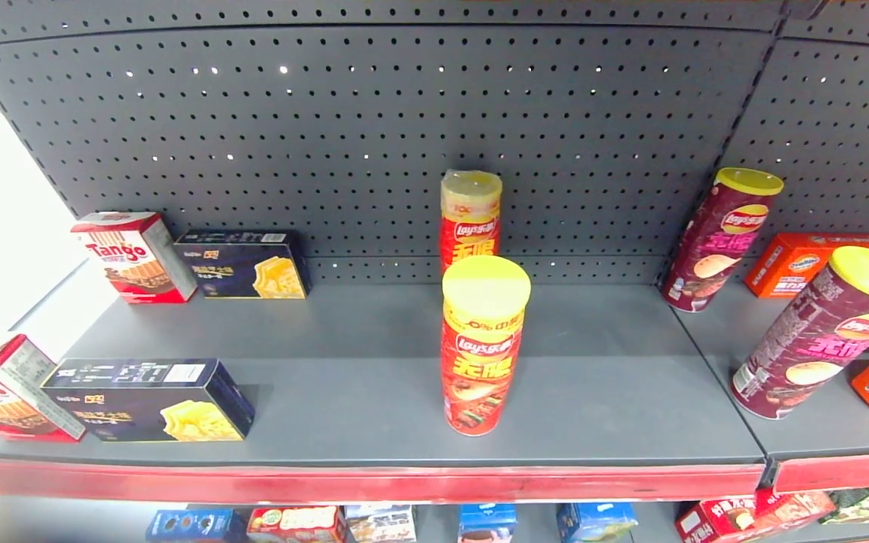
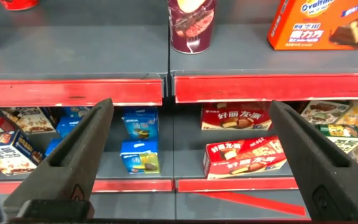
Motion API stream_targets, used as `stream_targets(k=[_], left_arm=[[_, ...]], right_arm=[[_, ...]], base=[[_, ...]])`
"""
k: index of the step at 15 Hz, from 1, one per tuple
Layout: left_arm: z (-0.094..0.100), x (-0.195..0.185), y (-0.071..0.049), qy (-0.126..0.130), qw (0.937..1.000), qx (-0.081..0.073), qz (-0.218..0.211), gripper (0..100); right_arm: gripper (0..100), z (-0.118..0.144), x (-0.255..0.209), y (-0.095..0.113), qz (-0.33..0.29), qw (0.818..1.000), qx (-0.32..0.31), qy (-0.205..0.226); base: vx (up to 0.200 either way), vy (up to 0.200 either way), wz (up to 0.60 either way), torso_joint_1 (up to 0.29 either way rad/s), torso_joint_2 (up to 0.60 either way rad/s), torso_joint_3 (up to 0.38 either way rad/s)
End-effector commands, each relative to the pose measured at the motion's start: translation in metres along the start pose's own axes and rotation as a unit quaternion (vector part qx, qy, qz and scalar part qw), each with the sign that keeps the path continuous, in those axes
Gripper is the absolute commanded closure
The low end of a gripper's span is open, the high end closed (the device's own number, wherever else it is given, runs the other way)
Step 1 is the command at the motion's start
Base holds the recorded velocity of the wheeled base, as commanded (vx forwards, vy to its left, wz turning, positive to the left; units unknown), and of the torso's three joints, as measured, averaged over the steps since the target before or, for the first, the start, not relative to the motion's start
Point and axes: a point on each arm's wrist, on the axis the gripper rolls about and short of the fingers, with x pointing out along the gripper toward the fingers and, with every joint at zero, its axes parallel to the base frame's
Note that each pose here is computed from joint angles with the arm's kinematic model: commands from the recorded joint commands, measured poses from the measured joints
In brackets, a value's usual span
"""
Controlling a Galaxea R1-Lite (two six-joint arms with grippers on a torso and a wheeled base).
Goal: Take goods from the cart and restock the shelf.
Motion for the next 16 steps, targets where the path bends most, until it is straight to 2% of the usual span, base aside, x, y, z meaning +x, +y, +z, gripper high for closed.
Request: stream_targets(k=[1,16], left_arm=[[0.0000,0.0000,0.0000,0.000,1.0000,0.000,0.000,0],[0.0000,0.0000,0.0000,0.000,1.0000,0.000,0.001,0]], right_arm=[[0,0.0001,0.0001,0.0000,0.000,1.000,0.000,0.000],[0,0.0001,0.0001,0.0000,0.000,1.000,-0.001,0.000]], base=[[0.000,0.000,0.00,0.000,0.00,0.000],[0.000,0.000,0.00,0.000,0.00,0.000]])
